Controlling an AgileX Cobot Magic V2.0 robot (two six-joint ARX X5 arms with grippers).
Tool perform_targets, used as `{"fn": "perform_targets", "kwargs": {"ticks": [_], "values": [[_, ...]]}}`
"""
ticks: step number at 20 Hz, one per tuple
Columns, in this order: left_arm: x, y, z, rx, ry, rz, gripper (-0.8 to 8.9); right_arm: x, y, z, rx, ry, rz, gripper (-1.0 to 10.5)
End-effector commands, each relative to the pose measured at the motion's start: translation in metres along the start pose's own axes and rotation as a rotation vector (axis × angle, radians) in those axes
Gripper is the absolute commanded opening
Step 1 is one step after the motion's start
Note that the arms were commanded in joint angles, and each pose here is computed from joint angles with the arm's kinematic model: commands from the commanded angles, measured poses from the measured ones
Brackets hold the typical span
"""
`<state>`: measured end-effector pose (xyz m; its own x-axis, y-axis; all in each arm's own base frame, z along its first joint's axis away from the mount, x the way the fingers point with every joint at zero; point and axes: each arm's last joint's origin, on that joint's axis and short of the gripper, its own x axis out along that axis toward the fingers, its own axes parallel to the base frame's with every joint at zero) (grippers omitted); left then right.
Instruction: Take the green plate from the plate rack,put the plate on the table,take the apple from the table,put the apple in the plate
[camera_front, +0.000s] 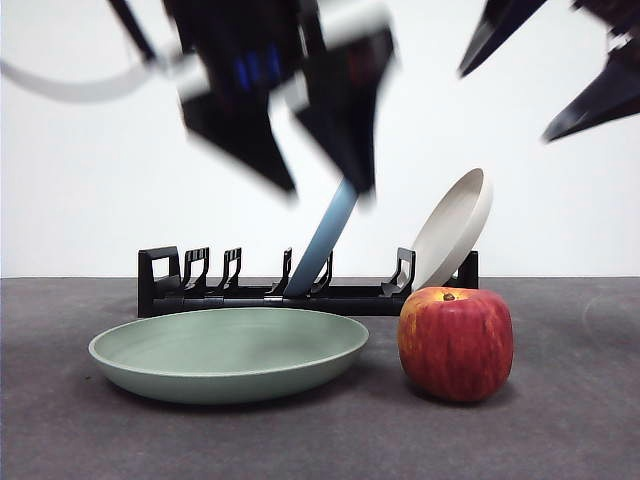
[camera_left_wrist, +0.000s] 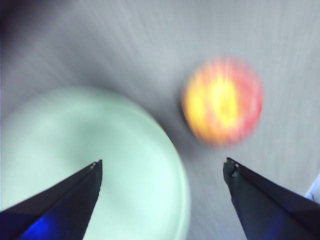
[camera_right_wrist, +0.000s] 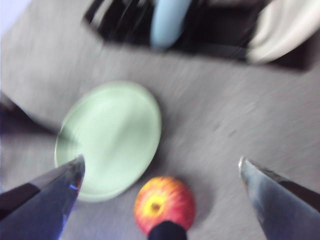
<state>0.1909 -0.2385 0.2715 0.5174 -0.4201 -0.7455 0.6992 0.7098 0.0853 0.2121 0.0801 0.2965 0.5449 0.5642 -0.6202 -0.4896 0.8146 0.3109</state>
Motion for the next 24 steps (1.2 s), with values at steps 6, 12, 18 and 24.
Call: {"fn": "perform_targets", "kwargs": {"ticks": [6,12,18,24], "values": [[-0.192,0.043,-0.021,-0.233,-0.585,0.421,4.08,0.065,0.037,-0.018,-0.189,0.218,-0.073,6.3],[-0.262,0.059,-0.074,-0.333,-0.735,0.566,4.08,0.126,0.040,-0.049,-0.292,0.454,-0.138,6.3],[-0.263,0.061,-0.087,-0.342,-0.662,0.603,4.08,0.147,0.035,-0.063,-0.283,0.545,-0.148,6.2],[-0.257,0.060,-0.094,-0.373,-0.597,0.590,4.08,0.147,0.033,-0.063,-0.264,0.546,-0.182,-0.2]]}}
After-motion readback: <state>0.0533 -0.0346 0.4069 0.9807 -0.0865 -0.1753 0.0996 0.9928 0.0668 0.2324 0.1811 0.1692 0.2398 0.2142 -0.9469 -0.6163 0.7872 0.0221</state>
